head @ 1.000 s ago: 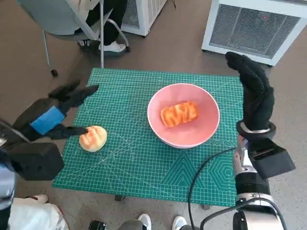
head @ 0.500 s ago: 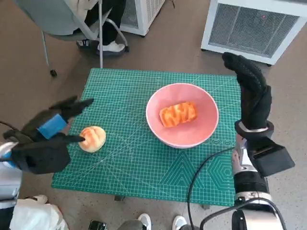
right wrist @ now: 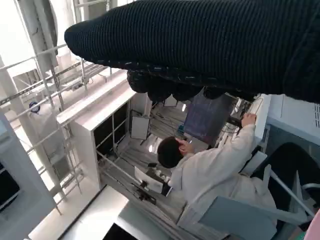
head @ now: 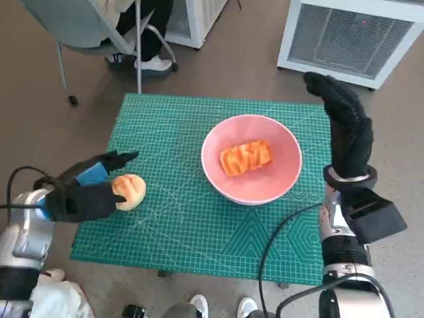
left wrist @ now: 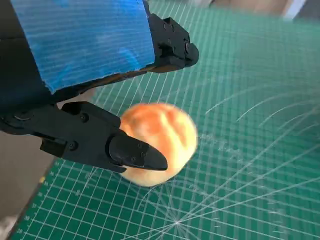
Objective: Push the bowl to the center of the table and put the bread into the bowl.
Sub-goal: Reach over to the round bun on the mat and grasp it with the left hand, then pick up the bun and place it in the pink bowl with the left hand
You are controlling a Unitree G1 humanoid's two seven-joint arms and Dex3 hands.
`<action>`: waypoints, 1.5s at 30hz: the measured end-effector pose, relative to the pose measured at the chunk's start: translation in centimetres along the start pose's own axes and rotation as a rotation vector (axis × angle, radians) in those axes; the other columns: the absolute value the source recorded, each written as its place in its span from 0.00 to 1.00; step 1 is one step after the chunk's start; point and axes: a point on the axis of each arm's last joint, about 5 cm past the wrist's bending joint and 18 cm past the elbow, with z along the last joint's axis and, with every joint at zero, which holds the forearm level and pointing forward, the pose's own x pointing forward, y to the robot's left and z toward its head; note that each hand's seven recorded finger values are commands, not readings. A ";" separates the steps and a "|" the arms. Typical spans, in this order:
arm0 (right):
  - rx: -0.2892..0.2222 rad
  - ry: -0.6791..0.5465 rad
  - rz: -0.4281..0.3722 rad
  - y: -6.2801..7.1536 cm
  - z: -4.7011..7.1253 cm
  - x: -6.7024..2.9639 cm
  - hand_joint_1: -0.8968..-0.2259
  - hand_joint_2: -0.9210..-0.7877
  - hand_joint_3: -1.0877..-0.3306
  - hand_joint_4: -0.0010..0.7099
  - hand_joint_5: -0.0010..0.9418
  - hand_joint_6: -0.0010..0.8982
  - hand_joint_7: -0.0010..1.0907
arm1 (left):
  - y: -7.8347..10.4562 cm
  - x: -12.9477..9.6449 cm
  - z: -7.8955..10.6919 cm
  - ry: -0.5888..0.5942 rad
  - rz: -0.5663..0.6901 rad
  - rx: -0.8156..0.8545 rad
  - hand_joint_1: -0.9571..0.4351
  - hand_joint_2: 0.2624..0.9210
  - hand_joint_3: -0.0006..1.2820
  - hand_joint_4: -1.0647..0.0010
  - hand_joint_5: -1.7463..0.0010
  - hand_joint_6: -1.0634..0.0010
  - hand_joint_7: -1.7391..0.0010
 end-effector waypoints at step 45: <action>-0.035 0.014 0.002 -0.8 0.3 0.03 0.47 0.00 0.36 0.51 0.00 0.27 0.23 | 5.1 -2.6 7.7 -0.473 0.419 -0.007 0.69 1.00 0.03 0.29 0.37 0.41 0.32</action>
